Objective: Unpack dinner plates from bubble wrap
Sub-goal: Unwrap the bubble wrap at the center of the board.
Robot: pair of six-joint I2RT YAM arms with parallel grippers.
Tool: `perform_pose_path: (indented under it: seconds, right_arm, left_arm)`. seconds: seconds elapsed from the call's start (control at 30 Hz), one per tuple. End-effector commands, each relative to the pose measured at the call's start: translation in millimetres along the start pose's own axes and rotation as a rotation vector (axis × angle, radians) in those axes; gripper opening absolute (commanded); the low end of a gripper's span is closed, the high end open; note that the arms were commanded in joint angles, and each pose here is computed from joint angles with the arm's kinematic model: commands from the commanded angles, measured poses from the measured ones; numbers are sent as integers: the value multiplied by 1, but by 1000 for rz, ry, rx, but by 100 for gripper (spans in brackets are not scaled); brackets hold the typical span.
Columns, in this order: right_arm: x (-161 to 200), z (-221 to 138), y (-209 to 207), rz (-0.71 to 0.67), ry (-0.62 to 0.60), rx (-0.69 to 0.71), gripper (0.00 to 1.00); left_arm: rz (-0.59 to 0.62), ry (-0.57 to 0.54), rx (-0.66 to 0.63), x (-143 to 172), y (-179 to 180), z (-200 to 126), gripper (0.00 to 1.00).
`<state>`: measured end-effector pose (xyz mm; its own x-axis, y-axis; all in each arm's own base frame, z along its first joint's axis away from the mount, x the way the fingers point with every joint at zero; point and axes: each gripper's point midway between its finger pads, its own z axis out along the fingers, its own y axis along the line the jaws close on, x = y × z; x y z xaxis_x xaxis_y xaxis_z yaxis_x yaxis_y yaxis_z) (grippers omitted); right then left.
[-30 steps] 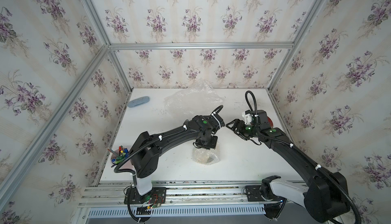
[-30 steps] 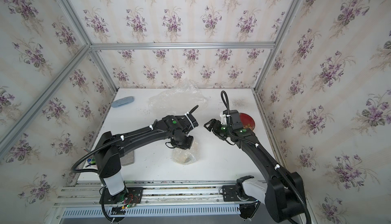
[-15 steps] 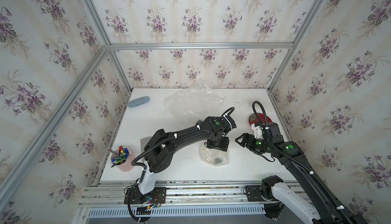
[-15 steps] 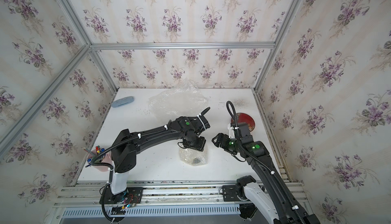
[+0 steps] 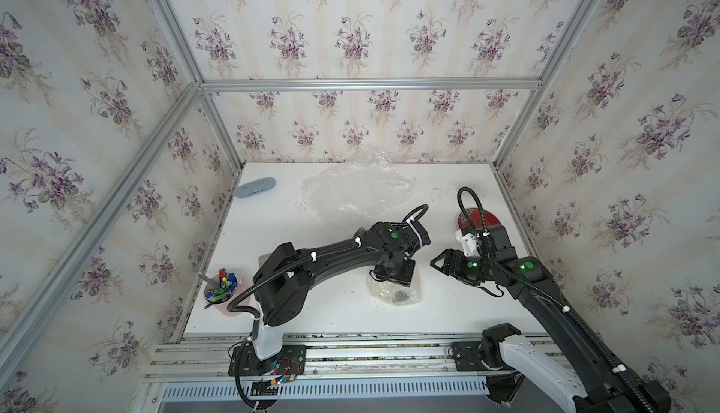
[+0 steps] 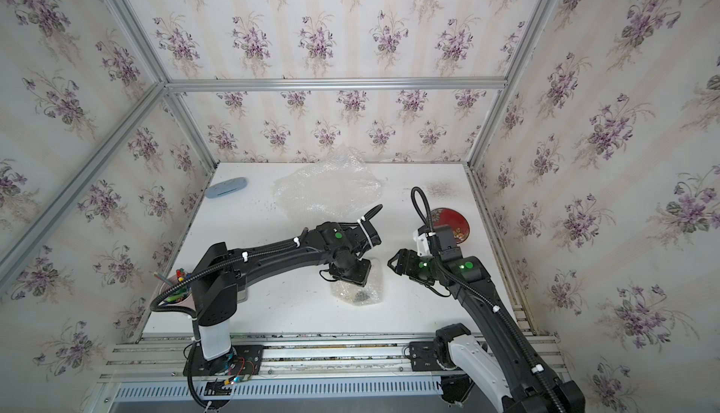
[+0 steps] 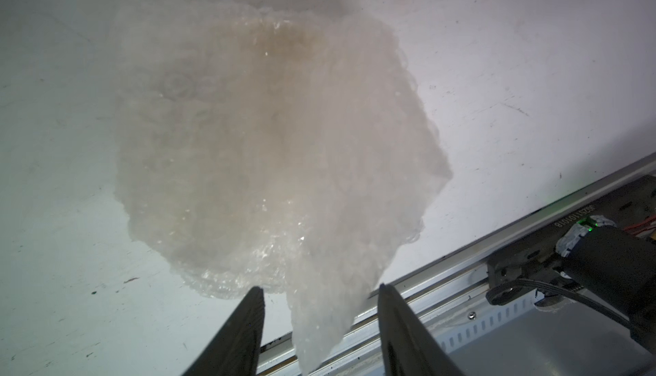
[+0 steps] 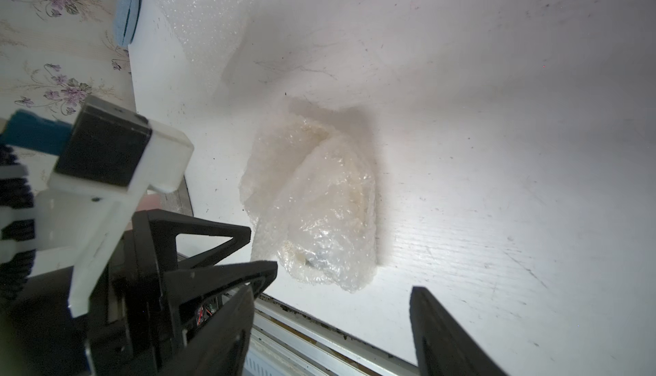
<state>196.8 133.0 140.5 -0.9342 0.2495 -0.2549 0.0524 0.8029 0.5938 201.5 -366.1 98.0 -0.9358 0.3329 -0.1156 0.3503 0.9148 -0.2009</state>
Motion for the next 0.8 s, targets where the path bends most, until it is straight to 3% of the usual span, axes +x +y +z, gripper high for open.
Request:
perform_pose_path:
  seconds: [0.0,0.17,0.3,0.53,0.77]
  right_arm:
    - [1,2,4,-17,1,-34,69]
    - [6,6,3,-14,14,-49,69]
    - [15,12,2,-6,51,-76,69]
    - [40,28,1,-4,137,-160,73]
    - [35,40,6,-63,131,-167,77]
  left_arm:
    - [13,-7,2,-7,-4,6,40]
    - [15,31,-11,-4,-1,21,18]
    - [9,24,12,-5,-2,13,2]
    - [19,6,116,-17,-21,-7,1]
    - [24,53,178,-18,-31,-3,1]
